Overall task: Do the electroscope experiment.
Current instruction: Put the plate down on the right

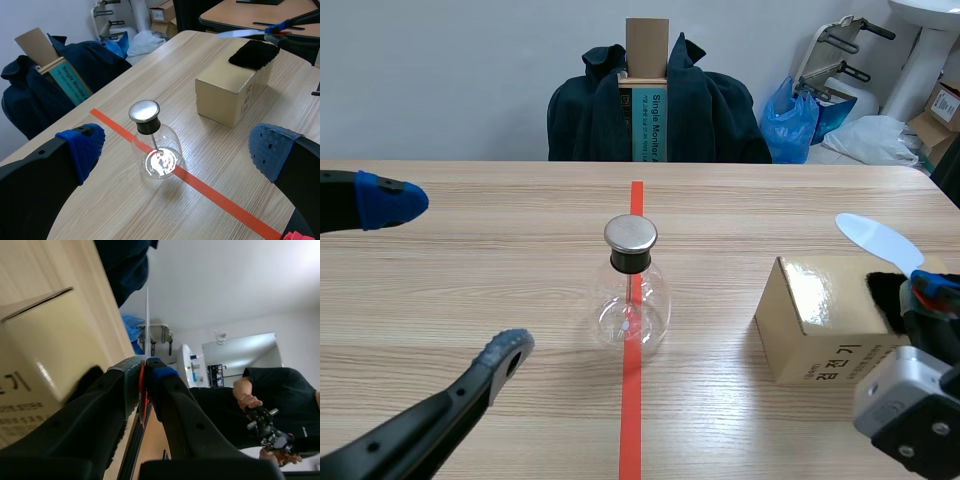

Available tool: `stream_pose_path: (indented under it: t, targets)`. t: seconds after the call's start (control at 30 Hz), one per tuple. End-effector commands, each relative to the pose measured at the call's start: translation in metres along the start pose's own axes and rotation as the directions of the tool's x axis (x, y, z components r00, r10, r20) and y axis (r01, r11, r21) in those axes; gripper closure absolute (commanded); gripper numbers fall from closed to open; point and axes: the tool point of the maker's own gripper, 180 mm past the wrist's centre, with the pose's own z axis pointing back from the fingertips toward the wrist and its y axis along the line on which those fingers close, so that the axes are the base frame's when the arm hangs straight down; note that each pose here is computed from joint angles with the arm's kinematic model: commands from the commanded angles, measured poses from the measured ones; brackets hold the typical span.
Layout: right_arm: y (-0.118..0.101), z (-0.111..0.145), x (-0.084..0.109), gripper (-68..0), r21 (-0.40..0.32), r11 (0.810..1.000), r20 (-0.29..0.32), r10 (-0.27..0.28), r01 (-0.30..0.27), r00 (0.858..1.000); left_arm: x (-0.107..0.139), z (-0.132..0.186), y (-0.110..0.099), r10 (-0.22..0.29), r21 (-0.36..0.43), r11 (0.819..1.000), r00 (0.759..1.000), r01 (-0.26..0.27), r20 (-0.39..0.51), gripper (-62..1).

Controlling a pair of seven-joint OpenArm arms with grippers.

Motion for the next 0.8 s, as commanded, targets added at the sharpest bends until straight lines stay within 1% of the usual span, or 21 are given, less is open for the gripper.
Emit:
stream_pose_path:
  t: [0.0, 0.07, 0.17, 0.2, 0.43, 0.5, 0.53, 0.6, 0.67, 0.73, 0.77]
  targets:
    - [-0.001, -0.003, -0.007, -0.7, -0.003, 1.000, -0.008, 0.021, -0.021, 1.000, 0.005, -0.001, 0.002, 0.007, 0.020, 1.000, 1.000, -0.008, 0.022, -61.8]
    - [0.008, -0.001, -0.011, -0.7, 0.027, 0.999, -0.014, 0.024, -0.024, 1.000, 0.004, -0.001, 0.002, 0.007, 0.020, 1.000, 1.000, -0.008, 0.022, -61.8]
    - [0.019, 0.000, -0.013, -0.7, 0.049, 0.999, -0.019, 0.021, -0.020, 1.000, 0.005, -0.001, 0.002, 0.008, 0.019, 1.000, 1.000, -0.008, 0.022, -61.8]
    - [0.023, -0.001, -0.014, -0.7, 0.052, 0.998, -0.024, 0.021, -0.019, 1.000, 0.004, -0.001, 0.002, 0.007, 0.019, 1.000, 1.000, -0.008, 0.022, -61.8]
    - [0.043, -0.012, -0.022, -0.7, 0.051, 0.996, -0.051, 0.075, -0.072, 0.996, 0.005, -0.001, 0.003, -0.003, 0.019, 1.000, 1.000, 0.002, 0.023, -61.8]
    - [0.046, -0.014, -0.025, -1.0, 0.051, 0.997, -0.067, 0.068, -0.065, 0.995, 0.005, -0.001, 0.003, -0.003, 0.018, 1.000, 1.000, 0.003, 0.023, -61.8]
    - [0.047, -0.015, -0.026, -2.6, 0.052, 0.997, -0.072, 0.067, -0.064, 0.995, 0.005, -0.001, 0.003, -0.003, 0.018, 1.000, 1.000, 0.003, 0.023, -61.8]
    - [0.051, -0.016, -0.029, -8.1, 0.055, 0.997, -0.083, 0.064, -0.060, 0.994, 0.004, -0.001, 0.002, -0.009, 0.017, 1.000, 1.000, 0.009, 0.020, -61.8]
    - [0.052, -0.020, -0.031, -9.2, 0.047, 0.998, -0.094, 0.056, -0.052, 0.994, 0.003, -0.001, 0.001, -0.029, 0.012, 1.000, 1.000, 0.028, 0.013, -61.8]
    - [0.051, -0.024, -0.030, -9.2, 0.037, 0.998, -0.090, 0.053, -0.049, 0.995, 0.002, -0.001, 0.000, -0.050, 0.006, 0.999, 0.999, 0.050, 0.005, -61.8]
    - [0.051, -0.026, -0.030, -9.2, 0.033, 0.998, -0.088, 0.051, -0.048, 0.995, 0.001, -0.001, 0.000, -0.050, 0.006, 0.999, 0.999, 0.050, 0.004, -61.8]
